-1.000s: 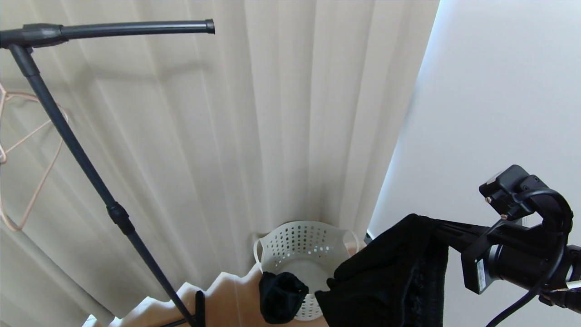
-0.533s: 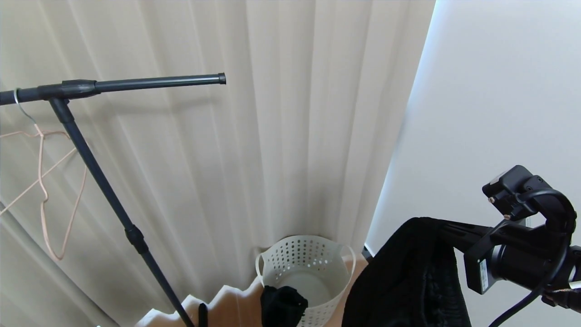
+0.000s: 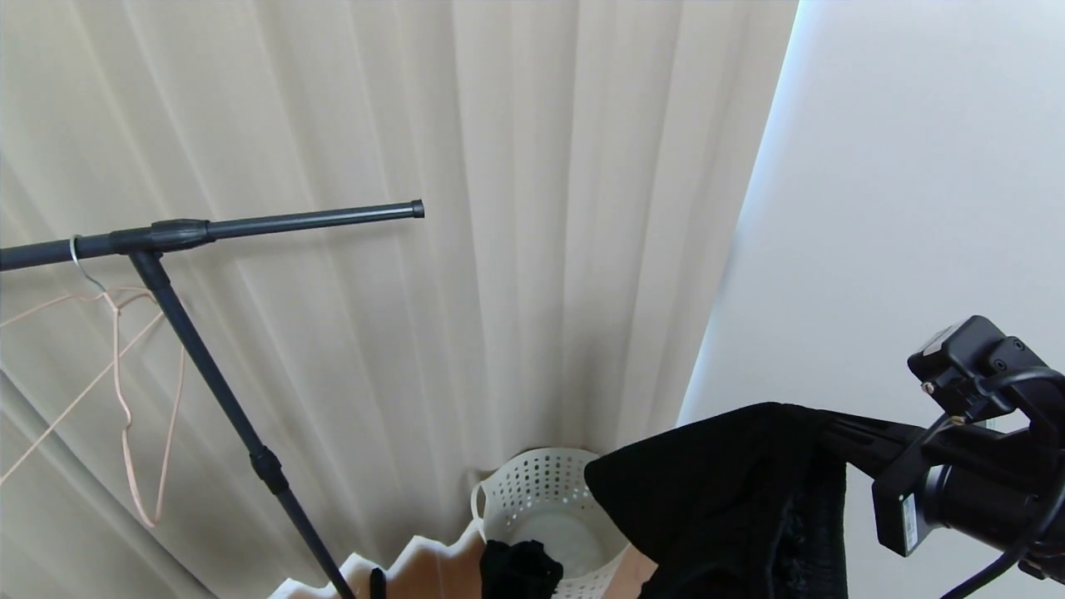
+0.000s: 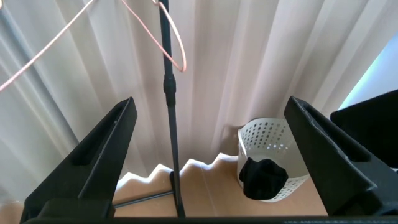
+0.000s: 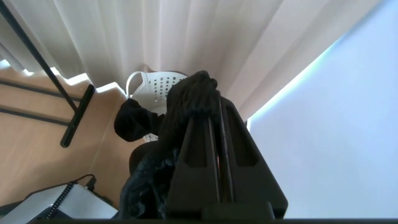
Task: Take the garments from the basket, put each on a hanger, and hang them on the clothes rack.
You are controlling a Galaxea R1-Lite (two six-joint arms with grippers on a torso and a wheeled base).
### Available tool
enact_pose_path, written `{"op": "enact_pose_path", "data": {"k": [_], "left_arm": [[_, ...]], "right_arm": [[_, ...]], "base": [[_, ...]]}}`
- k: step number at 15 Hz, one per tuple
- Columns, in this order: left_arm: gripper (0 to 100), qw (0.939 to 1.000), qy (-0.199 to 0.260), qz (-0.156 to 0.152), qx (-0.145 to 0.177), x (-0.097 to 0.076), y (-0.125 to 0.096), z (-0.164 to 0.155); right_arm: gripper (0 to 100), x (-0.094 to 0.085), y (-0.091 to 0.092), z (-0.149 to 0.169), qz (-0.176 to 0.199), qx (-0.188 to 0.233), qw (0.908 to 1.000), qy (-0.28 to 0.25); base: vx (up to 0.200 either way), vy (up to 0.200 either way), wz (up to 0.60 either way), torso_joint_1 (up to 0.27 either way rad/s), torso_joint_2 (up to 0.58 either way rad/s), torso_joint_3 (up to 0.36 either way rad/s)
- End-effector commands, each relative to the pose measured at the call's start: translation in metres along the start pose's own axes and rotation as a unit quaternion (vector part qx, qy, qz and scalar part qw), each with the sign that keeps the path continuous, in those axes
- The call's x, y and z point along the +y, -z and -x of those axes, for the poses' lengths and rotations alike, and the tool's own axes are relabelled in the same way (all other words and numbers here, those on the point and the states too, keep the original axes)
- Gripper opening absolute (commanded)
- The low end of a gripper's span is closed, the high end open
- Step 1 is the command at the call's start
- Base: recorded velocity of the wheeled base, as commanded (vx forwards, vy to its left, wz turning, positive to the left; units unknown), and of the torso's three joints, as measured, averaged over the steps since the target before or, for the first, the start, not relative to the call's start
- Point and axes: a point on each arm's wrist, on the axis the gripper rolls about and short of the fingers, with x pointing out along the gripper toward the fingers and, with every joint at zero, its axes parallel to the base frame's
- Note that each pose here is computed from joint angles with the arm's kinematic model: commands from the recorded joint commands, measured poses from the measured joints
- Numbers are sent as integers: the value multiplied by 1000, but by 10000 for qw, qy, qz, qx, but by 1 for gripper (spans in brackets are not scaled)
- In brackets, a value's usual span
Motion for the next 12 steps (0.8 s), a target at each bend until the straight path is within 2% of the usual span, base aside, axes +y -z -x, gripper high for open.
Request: {"op": "enact_pose_path", "data": {"k": [1,7,10,12], "left_arm": [[100,10000,-3,-6,5,0,0,0],[100,10000,5,2,-3,0,-1,0],[100,10000,-3,-6,-3,0,-1,0],[100,10000,5,-6,5,0,0,0]], "right_arm": [[0,0,0,2,1,-15,10000,-3],[0,1,2,0,19,29,10000,-16],[0,1,2,0,12,-113,9999,11],[0,1,2,-1,74,-134,9999,22]], "base": [[0,0,0,183,-403,-222],[0,0,0,169,-367,-208],[0,0,0,39,-86,-44],[0,0,600,7,-10,-7]]}}
